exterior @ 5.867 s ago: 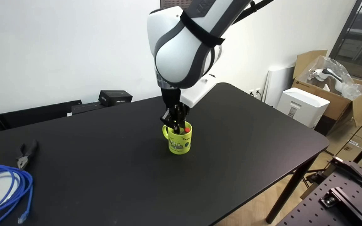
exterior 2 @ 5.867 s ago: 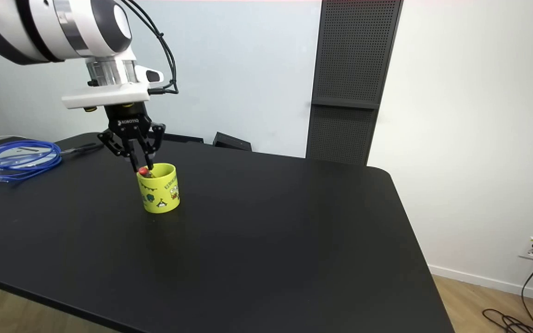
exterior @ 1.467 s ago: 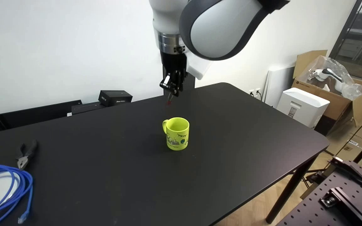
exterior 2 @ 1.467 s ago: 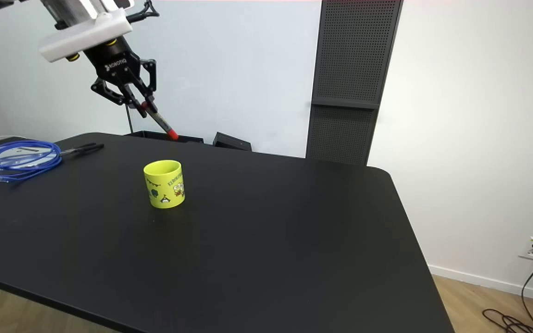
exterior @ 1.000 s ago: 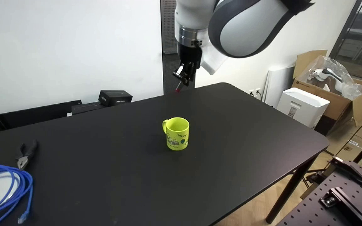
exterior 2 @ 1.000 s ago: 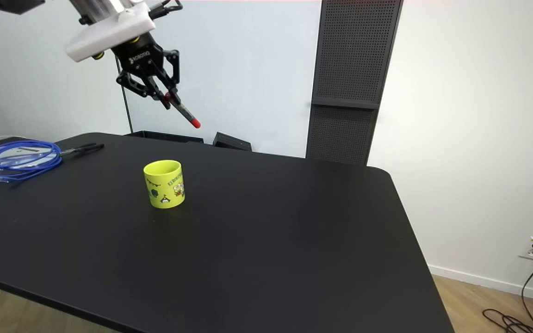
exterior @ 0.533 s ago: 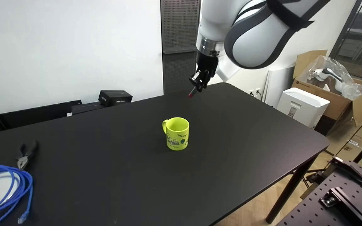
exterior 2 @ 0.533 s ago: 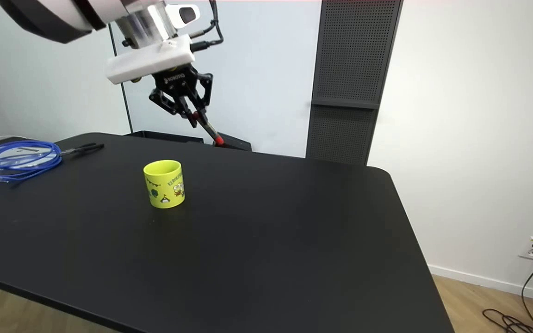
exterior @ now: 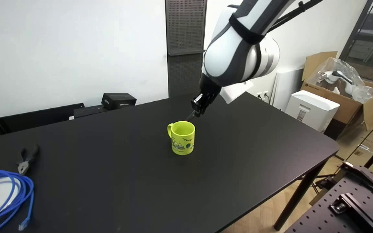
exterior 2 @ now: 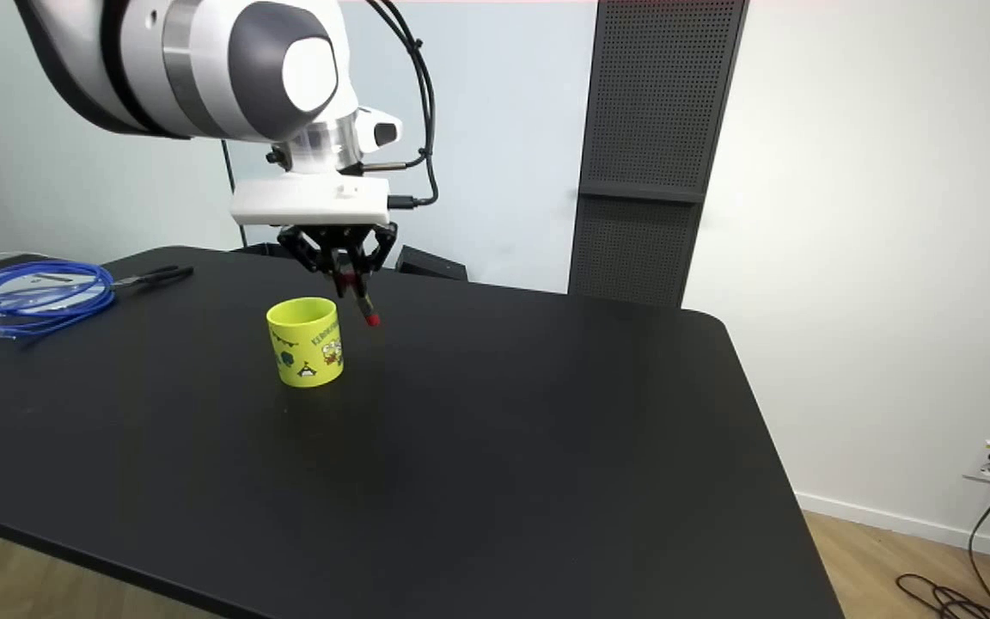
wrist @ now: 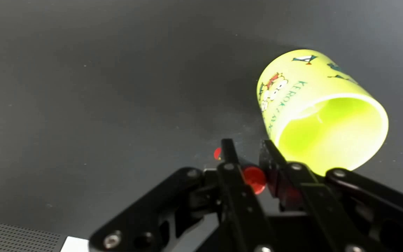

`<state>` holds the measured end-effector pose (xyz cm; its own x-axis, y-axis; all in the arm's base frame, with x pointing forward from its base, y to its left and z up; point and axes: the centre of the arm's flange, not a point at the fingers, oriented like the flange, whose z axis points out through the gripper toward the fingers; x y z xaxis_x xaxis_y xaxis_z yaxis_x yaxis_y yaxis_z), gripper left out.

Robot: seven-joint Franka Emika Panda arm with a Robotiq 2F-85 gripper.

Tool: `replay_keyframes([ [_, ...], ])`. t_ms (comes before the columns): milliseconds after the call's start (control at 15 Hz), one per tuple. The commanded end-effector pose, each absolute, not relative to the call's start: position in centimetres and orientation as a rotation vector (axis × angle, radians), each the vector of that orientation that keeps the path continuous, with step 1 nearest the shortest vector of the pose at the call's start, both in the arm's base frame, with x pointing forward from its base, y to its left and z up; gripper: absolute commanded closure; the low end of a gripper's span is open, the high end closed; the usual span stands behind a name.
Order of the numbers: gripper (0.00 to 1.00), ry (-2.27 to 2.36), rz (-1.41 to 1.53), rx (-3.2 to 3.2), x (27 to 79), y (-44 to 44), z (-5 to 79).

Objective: Remove the marker from the yellow mug, put the marker back in the mug, remove the marker from the mug again

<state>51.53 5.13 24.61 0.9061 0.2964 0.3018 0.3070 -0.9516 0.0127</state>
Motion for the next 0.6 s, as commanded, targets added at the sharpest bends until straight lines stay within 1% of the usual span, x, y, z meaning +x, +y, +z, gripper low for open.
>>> replay_keyframes([
  [0,0.51,-0.483,-0.426,-2.962,53.4,3.6,24.9],
  [467,0.05,-0.383,-0.408,-3.005,53.6,1.6,26.5],
  [533,0.01,-0.357,-0.392,-3.04,53.3,1.6,27.1],
])
